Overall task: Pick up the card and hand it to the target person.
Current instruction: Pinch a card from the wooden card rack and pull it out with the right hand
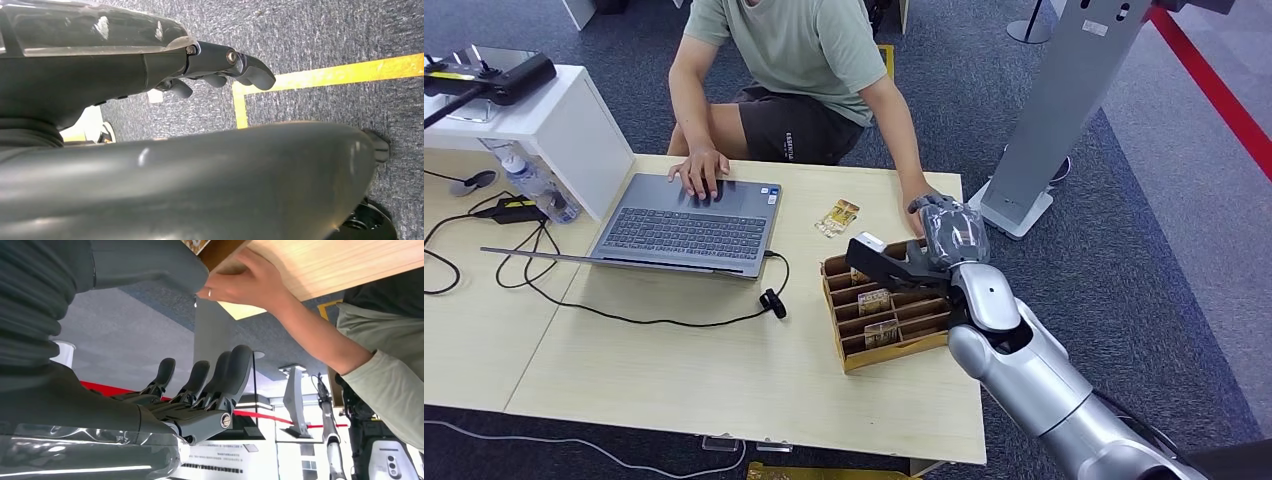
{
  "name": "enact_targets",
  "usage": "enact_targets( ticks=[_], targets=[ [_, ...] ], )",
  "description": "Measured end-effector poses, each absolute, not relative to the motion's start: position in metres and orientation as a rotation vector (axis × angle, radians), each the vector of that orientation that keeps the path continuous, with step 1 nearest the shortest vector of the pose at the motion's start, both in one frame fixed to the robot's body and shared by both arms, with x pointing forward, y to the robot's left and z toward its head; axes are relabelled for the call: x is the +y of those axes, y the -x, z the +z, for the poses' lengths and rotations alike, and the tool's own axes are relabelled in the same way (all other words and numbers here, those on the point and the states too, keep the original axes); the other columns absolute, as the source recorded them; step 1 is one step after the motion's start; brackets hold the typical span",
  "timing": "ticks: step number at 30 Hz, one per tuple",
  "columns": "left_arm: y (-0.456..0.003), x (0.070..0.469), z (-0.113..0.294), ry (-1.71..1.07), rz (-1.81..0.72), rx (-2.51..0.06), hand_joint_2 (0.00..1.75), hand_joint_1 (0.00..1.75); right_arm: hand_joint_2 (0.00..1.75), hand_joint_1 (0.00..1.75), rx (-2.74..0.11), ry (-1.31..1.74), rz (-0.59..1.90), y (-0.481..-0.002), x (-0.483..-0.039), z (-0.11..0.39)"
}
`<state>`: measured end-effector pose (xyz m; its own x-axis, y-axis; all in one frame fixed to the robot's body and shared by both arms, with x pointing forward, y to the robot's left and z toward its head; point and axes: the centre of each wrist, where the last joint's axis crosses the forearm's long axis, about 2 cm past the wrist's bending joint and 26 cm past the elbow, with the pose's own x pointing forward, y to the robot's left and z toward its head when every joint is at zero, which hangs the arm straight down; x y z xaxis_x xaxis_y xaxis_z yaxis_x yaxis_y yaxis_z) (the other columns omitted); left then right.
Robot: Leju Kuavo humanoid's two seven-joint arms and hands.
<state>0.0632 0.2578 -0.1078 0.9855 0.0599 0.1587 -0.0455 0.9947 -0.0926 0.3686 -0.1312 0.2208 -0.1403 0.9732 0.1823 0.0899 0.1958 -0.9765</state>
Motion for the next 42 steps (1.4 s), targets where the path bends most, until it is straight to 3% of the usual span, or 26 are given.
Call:
enact_targets(
  ticks=[20,42],
  targets=[
    [-0.063,0.258,-0.108,0.088,0.053,-0.161,0.0,0.0,1.75,0.86,-1.409,1.03,1.118,-0.362,-0.133,0.201],
    [-0.062,0.258,-0.108,0.087,0.054,-0.154,0.0,0.0,1.75,0.82,-1.34,1.004,1.143,-0.362,-0.135,0.183]
  ],
)
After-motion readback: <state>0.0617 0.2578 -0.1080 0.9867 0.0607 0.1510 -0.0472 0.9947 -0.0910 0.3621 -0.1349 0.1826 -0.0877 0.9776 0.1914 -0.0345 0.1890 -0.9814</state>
